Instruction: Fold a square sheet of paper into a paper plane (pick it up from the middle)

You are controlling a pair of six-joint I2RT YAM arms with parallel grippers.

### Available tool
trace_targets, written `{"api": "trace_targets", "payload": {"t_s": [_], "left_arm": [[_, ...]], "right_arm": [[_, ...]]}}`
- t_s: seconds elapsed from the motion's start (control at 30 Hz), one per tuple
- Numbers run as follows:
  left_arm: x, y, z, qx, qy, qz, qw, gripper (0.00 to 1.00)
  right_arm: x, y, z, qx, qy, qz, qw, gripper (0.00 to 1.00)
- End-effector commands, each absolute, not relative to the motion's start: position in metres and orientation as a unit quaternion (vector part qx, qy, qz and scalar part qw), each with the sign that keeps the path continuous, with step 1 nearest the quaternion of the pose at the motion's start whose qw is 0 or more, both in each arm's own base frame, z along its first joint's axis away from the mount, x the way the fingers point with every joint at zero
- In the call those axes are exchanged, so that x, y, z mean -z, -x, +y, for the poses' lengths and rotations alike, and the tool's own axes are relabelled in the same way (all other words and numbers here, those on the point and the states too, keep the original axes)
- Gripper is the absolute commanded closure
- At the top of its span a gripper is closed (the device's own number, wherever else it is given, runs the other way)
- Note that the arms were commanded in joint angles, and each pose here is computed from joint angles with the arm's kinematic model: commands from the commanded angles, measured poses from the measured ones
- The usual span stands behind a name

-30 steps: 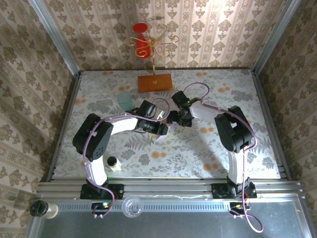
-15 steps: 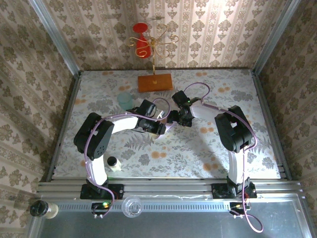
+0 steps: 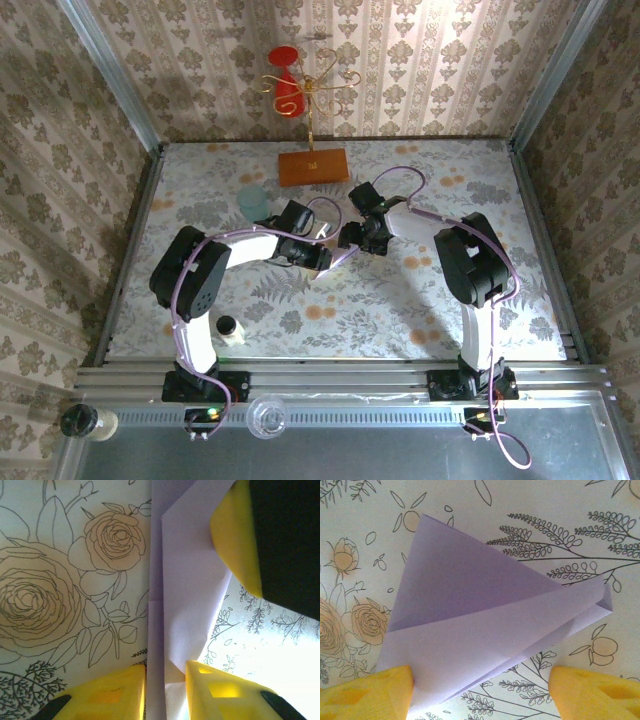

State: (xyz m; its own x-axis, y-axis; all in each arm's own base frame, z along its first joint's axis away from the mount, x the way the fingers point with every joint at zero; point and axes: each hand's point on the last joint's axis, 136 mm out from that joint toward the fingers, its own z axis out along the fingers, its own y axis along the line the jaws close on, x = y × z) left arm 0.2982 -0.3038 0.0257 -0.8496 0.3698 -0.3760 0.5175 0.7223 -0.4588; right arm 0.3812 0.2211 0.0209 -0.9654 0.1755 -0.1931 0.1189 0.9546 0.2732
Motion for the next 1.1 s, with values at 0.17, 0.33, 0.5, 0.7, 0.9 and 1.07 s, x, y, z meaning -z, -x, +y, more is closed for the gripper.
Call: {"api": "trace_targets", "payload": {"t_s": [0.17, 0.33, 0.5, 0.7, 0.9, 1.07], "left_arm": [[-0.007, -0.291, -0.304, 0.281, -0.232, 0.926, 0.098, 0.74], [-0.006, -0.291, -0.303, 0.279, -0.228, 0.928, 0.096, 0.75], [-0.005, -0.292, -0.303, 0.278, -0.229, 0.928, 0.095, 0.75], [-0.003, -0.291, -0.303, 0.277, -0.228, 0.929, 0.091, 0.76], [0.001, -0.289, -0.302, 0.275, -0.227, 0.93, 0.084, 0.76], [0.005, -0.287, -0.302, 0.273, -0.231, 0.931, 0.077, 0.76]], "right_arm": [[0.03, -0.364, 0.211, -0.102, -0.08, 0.99, 0.055, 0.29], [0.032, -0.364, 0.209, -0.095, -0.081, 0.991, 0.053, 0.33], [0.036, -0.363, 0.206, -0.086, -0.083, 0.992, 0.05, 0.37], [0.039, -0.362, 0.206, -0.083, -0.085, 0.992, 0.045, 0.44], [0.039, -0.361, 0.205, -0.083, -0.085, 0.992, 0.045, 0.46], [0.039, -0.362, 0.206, -0.087, -0.085, 0.992, 0.044, 0.48]]}}
